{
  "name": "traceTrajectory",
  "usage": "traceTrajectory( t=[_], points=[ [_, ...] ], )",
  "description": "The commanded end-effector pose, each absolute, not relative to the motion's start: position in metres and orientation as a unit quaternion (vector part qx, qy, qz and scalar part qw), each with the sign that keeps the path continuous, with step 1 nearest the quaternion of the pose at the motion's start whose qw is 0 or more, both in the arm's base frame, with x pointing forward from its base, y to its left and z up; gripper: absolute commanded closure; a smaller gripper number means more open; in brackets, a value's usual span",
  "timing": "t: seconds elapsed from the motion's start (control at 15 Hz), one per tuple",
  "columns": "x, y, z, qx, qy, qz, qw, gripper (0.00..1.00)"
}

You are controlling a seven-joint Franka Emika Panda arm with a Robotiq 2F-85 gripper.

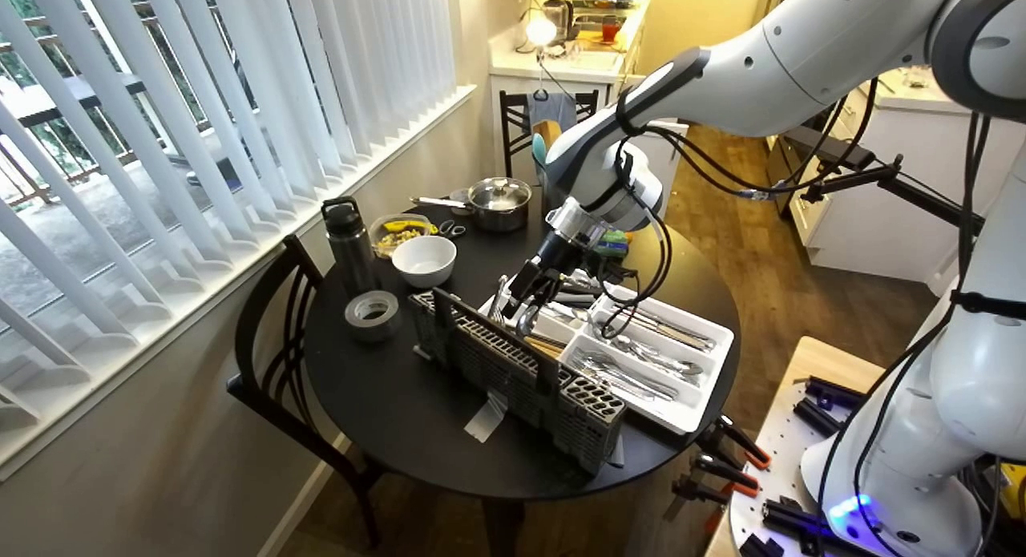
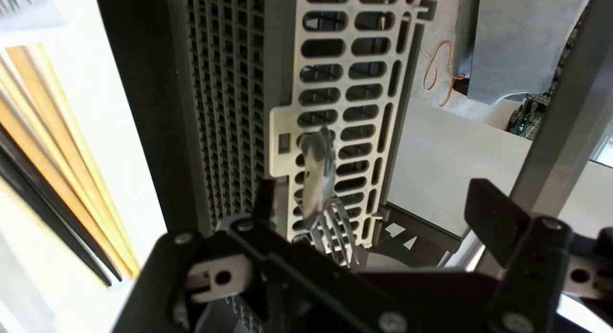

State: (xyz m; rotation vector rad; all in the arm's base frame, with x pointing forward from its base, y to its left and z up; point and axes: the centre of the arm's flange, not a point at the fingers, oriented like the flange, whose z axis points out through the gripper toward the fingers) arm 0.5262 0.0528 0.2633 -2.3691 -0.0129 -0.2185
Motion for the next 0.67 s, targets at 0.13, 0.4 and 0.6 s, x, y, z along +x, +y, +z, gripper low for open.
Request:
traceTrajectory(
  t=[0.13, 0.4, 0.6],
  points=[
    [0.51, 0.051, 0.274, -0.937, 0.036, -0.041, 0.346, 0.0],
    [0.503, 0.048, 0.279, -0.946, 0.042, -0.02, 0.322, 0.0],
    [0.503, 0.048, 0.284, -0.945, 0.036, -0.027, 0.325, 0.0]
  ],
)
